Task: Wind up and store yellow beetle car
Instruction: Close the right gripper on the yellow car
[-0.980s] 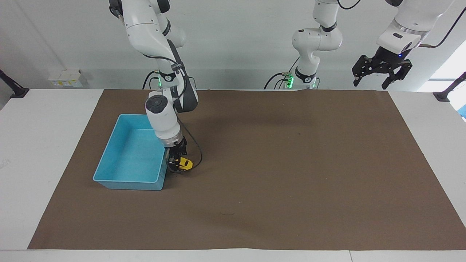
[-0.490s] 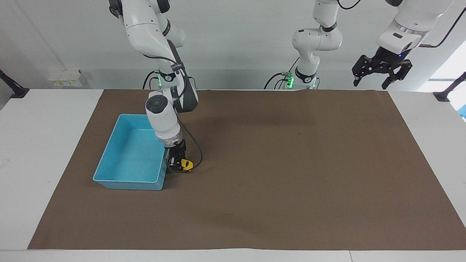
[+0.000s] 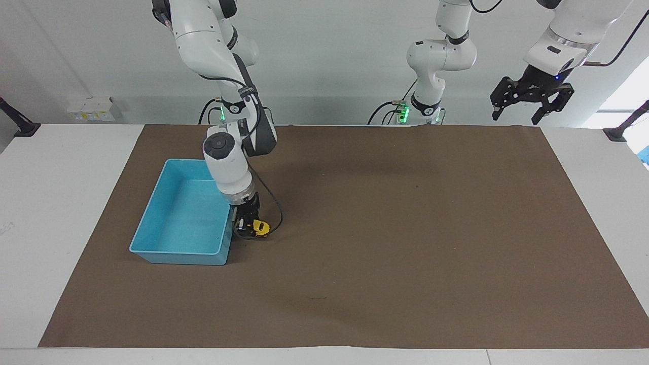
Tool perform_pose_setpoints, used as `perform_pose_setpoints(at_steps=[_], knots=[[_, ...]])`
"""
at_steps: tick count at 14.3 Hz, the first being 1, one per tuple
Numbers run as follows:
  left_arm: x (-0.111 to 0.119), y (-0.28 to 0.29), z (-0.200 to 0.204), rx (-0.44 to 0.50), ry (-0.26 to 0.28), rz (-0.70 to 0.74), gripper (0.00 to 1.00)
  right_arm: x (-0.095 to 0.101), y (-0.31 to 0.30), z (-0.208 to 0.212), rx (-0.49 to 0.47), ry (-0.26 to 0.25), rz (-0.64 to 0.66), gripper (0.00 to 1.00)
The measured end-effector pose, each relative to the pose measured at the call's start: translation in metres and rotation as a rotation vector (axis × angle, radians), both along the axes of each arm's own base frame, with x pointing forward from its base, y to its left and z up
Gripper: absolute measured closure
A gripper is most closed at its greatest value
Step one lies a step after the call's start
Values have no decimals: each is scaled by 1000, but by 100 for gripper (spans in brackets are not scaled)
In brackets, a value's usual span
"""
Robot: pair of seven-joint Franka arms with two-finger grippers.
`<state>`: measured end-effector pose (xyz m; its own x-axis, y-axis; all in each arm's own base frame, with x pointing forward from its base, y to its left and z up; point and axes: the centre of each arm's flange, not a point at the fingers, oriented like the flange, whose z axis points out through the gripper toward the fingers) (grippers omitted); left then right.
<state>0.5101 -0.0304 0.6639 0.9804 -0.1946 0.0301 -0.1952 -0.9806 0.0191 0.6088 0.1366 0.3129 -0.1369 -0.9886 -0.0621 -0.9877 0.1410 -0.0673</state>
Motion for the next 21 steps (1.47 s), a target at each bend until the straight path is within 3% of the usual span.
perform_pose_setpoints(at_steps=[10, 15, 21], knots=[[0, 0, 0, 0, 0, 0, 0, -3, 19, 43, 0, -29, 38, 54], [0, 0, 0, 0, 0, 0, 0, -17, 48, 84, -11, -62, 223, 54], [0, 0, 0, 0, 0, 0, 0, -21, 48, 130, -48, -30, 429, 54]])
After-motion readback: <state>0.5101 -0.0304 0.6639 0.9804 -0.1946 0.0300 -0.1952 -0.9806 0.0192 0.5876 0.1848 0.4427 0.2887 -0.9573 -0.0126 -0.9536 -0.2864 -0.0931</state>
